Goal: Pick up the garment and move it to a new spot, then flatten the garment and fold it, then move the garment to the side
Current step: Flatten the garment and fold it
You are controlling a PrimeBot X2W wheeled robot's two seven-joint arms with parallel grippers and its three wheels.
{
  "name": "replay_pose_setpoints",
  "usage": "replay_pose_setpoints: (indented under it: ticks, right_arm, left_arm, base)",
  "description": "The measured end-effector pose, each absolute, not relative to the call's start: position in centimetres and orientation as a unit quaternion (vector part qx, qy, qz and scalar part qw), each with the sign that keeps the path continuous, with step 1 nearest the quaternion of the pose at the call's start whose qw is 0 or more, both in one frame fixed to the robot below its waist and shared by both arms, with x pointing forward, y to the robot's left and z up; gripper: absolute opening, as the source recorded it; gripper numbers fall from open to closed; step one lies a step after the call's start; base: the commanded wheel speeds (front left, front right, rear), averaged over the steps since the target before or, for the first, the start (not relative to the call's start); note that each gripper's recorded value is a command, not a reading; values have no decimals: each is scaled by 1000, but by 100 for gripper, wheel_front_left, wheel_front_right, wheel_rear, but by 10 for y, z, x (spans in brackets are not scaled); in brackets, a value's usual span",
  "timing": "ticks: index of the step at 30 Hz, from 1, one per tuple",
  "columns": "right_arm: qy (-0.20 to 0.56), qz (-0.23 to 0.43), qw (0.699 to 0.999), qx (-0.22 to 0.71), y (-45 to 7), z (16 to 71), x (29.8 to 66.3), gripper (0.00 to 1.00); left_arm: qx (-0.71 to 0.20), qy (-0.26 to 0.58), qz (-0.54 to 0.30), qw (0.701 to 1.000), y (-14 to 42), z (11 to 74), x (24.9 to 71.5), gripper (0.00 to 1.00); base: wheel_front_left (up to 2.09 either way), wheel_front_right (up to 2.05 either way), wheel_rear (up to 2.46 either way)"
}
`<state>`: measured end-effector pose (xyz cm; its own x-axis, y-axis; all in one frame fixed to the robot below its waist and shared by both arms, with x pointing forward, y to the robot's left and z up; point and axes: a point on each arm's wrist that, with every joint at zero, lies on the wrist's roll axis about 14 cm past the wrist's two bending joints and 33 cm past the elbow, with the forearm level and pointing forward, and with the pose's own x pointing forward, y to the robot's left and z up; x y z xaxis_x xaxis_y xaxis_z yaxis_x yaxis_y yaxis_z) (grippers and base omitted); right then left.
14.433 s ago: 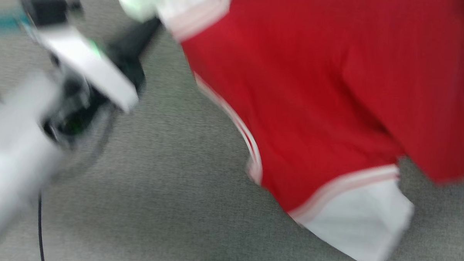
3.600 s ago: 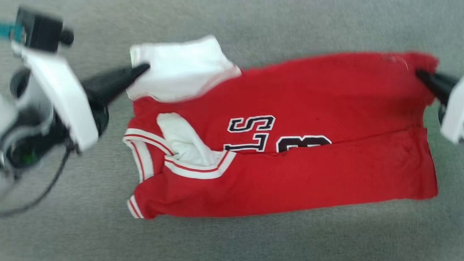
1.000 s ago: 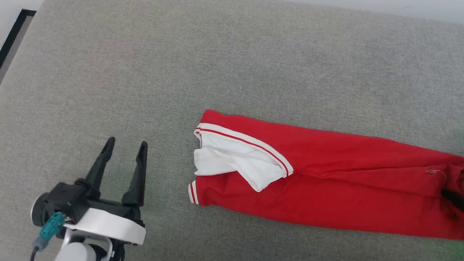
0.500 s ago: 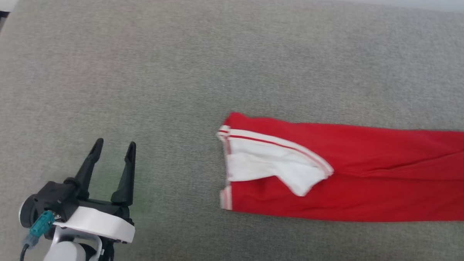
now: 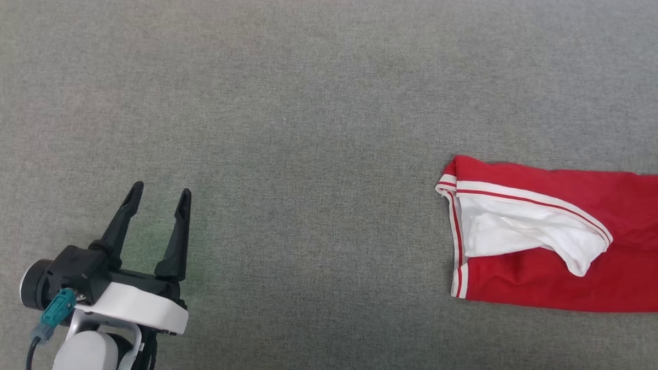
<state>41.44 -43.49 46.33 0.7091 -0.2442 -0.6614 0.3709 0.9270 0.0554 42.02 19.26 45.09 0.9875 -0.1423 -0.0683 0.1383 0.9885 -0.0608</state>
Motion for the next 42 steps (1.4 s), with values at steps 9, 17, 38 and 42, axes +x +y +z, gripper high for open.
replay_pose_setpoints:
  ticks: [9,17,38,42]
  right_arm:
    - [350,-53,935,38,-366,466,421,0]
    - [353,119,928,2,-247,467,421,0]
    - [400,321,858,-28,-88,422,419,0]
    - [414,321,851,-22,-85,408,416,0]
  left_arm:
    - [-35,29,-62,997,194,458,411,100]
    - [-42,23,-57,997,194,465,398,100]
    - [-61,22,-11,998,212,469,371,100]
    - [-62,24,-7,998,214,468,370,100]
  base:
    - [0,0,0]
    - [0,0,0]
    - [0,0,0]
    - [0,0,0]
